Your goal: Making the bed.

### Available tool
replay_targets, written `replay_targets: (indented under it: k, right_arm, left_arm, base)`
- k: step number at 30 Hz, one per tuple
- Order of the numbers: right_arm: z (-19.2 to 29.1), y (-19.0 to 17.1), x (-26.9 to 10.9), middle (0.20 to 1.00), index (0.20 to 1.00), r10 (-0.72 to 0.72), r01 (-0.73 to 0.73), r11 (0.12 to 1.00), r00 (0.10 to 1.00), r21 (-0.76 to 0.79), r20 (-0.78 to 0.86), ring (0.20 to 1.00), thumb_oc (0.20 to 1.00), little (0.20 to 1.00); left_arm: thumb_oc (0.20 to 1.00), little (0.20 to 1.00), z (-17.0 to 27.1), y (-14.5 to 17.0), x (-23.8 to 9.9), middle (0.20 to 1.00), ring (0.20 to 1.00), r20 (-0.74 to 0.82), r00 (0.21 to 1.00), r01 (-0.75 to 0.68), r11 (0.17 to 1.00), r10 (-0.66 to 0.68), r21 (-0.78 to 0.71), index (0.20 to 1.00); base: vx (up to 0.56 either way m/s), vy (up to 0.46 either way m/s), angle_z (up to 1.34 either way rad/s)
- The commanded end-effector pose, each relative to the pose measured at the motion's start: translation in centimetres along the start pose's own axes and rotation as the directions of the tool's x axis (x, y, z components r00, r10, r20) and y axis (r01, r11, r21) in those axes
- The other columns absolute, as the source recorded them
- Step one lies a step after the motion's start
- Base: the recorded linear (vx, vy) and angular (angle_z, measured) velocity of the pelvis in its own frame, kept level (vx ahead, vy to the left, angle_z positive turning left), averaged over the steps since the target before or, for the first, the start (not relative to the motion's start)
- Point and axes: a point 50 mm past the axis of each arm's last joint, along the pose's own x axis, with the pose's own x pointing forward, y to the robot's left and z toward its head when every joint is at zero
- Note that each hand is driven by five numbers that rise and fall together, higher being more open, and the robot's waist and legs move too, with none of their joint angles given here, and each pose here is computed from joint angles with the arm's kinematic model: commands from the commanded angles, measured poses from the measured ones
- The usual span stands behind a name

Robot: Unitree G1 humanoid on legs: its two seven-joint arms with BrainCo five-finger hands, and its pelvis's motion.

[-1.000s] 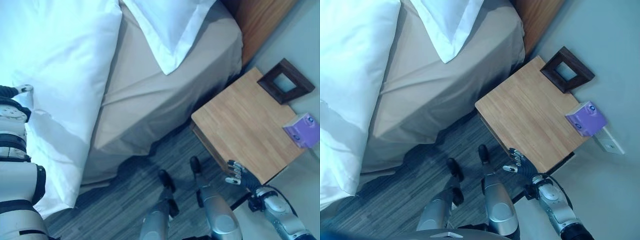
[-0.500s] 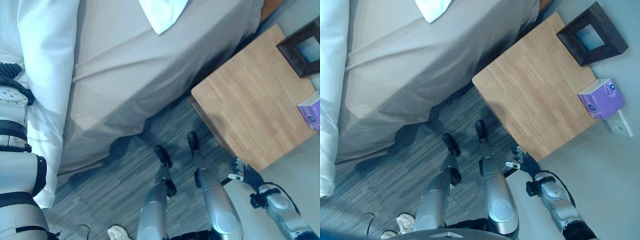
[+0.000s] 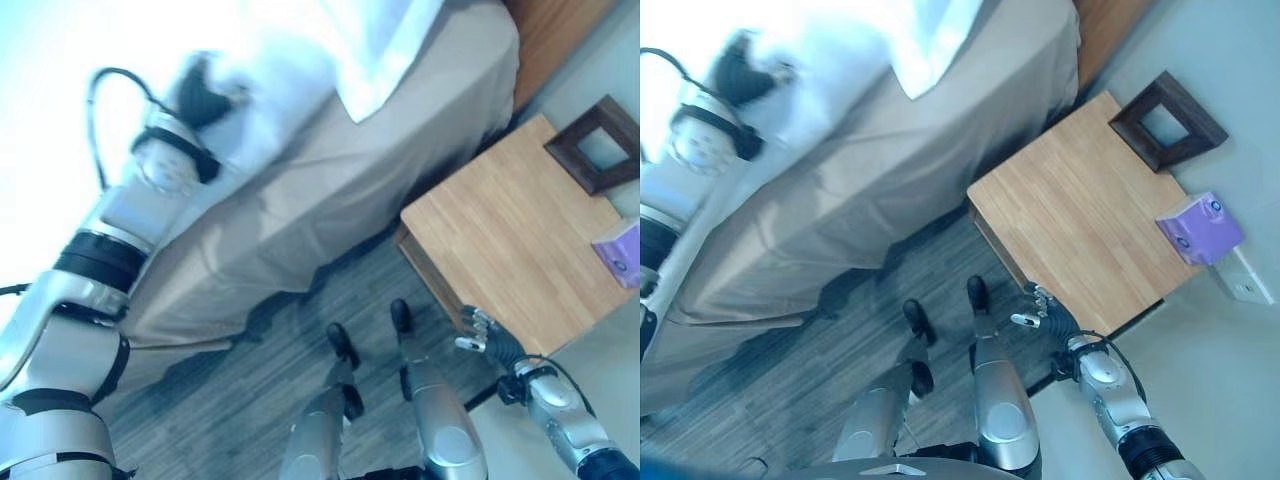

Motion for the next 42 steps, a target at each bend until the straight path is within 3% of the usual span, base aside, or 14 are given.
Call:
replay_targets:
  k: [1,3,4,6,12,13,19,28,32,33,34,35,39,42]
  right_arm:
    - [-1.2,0.3,-1.7,1.000,1.000,0.018,-0.019,0.998,0.999,-0.059,-0.029,1.000,1.000,1.000]
    - [-1.1,0.3,-1.8,1.000,1.000,0.020,-0.022,0.997,0.999,-0.068,-0.027,1.000,1.000,1.000]
    - [-1.1,0.1,-2.0,1.000,1.000,0.021,-0.024,0.996,0.999,-0.085,-0.031,1.000,1.000,1.000]
    - [-1.3,0.0,-2.3,1.000,1.000,0.024,-0.028,0.995,0.999,-0.094,-0.042,1.000,1.000,1.000]
    - [-2.1,-0.4,-2.9,1.000,1.000,0.025,-0.035,0.992,0.996,-0.122,-0.085,1.000,1.000,1.000]
    - [-2.1,-0.4,-2.9,1.000,1.000,0.029,-0.040,0.992,0.996,-0.120,-0.089,1.000,1.000,1.000]
    - [-2.7,-0.7,-3.4,1.000,1.000,0.045,-0.056,0.994,0.992,-0.098,-0.116,1.000,1.000,1.000]
    - [-3.7,-1.0,-4.1,1.000,1.000,0.032,-0.041,0.997,0.990,-0.062,-0.138,1.000,1.000,1.000]
    - [-3.5,-1.6,-4.1,1.000,1.000,-0.033,0.036,0.999,0.995,0.035,-0.097,1.000,1.000,1.000]
    - [-2.9,-1.8,-3.8,0.545,0.545,-0.058,0.062,0.996,0.996,0.065,-0.061,0.545,0.545,0.545]
    - [-2.9,-1.8,-3.8,0.357,0.357,-0.058,0.062,0.996,0.996,0.065,-0.061,0.357,0.357,0.357]
    - [0.2,-3.2,-2.8,0.200,0.200,-0.139,0.131,0.986,0.987,0.106,0.076,0.200,0.200,0.200]
    - [6.0,-5.0,-0.9,0.200,0.200,-0.246,0.200,0.964,0.922,0.177,0.299,0.200,0.200,0.200]
    - [16.4,-3.5,3.1,0.200,0.200,-0.153,0.041,0.977,0.817,0.208,0.556,0.200,0.200,0.200]
  left_arm:
    - [0.200,0.200,6.2,-3.0,1.4,0.200,0.200,0.301,0.952,0.139,0.954,-0.054,-0.267,0.200]
    - [0.200,0.200,6.4,-4.4,0.7,0.200,0.200,0.316,0.943,0.209,0.926,-0.105,-0.315,0.200]
    - [0.200,0.200,6.5,-7.7,-1.1,0.200,0.200,0.342,0.905,0.376,0.855,-0.255,-0.357,0.200]
    - [0.200,0.200,6.2,-9.9,-2.9,0.200,0.200,0.345,0.863,0.485,0.795,-0.368,-0.364,0.200]
    - [0.200,0.200,3.1,-15.2,-7.5,0.200,0.200,0.239,0.809,0.572,0.628,-0.536,-0.528,0.200]
    - [1.000,1.000,3.0,-15.7,-8.0,1.000,1.000,0.239,0.800,0.576,0.594,-0.550,-0.561,1.000]
    - [1.000,1.000,4.5,-13.7,-8.8,1.000,1.000,0.375,0.760,0.632,0.468,-0.531,-0.618,1.000]
    - [1.000,1.000,9.1,-8.2,-8.9,1.000,1.000,0.633,0.660,0.751,0.379,-0.405,-0.540,1.000]
    - [1.000,1.000,6.6,-6.1,-9.4,1.000,1.000,0.527,0.827,0.559,0.383,-0.197,-0.735,1.000]
    - [1.000,1.000,4.9,-5.4,-9.9,1.000,1.000,0.436,0.894,0.440,0.390,-0.105,-0.809,1.000]
    - [1.000,1.000,4.9,-5.4,-9.9,1.000,1.000,0.436,0.894,0.440,0.391,-0.105,-0.809,1.000]
    - [1.000,1.000,1.9,-5.9,-11.4,1.000,1.000,0.225,0.974,0.203,0.294,0.042,-0.934,1.000]
    - [1.000,1.000,-0.2,-7.5,-13.5,1.000,1.000,0.024,0.995,0.005,0.197,0.093,-0.980,1.000]
    - [1.000,1.000,-1.6,-8.9,-14.9,1.000,1.000,-0.120,0.991,-0.127,0.170,0.053,-0.977,1.000]
  base:
    - [0.04,0.052,0.11]
    - [0.03,0.042,0.02]
    - [0.00,0.000,0.00]
    - [0.02,0.059,-0.05]
    - [0.02,0.049,-0.11]
    - [0.02,0.030,-0.23]
    - [0.04,-0.002,-0.07]
    - [0.03,-0.027,0.05]
    - [0.02,-0.035,0.12]
    - [0.02,-0.040,0.02]
    - [0.03,-0.043,-0.04]
    - [0.04,-0.025,0.01]
    - [0.01,-0.013,0.04]
    - [-0.04,-0.033,0.14]
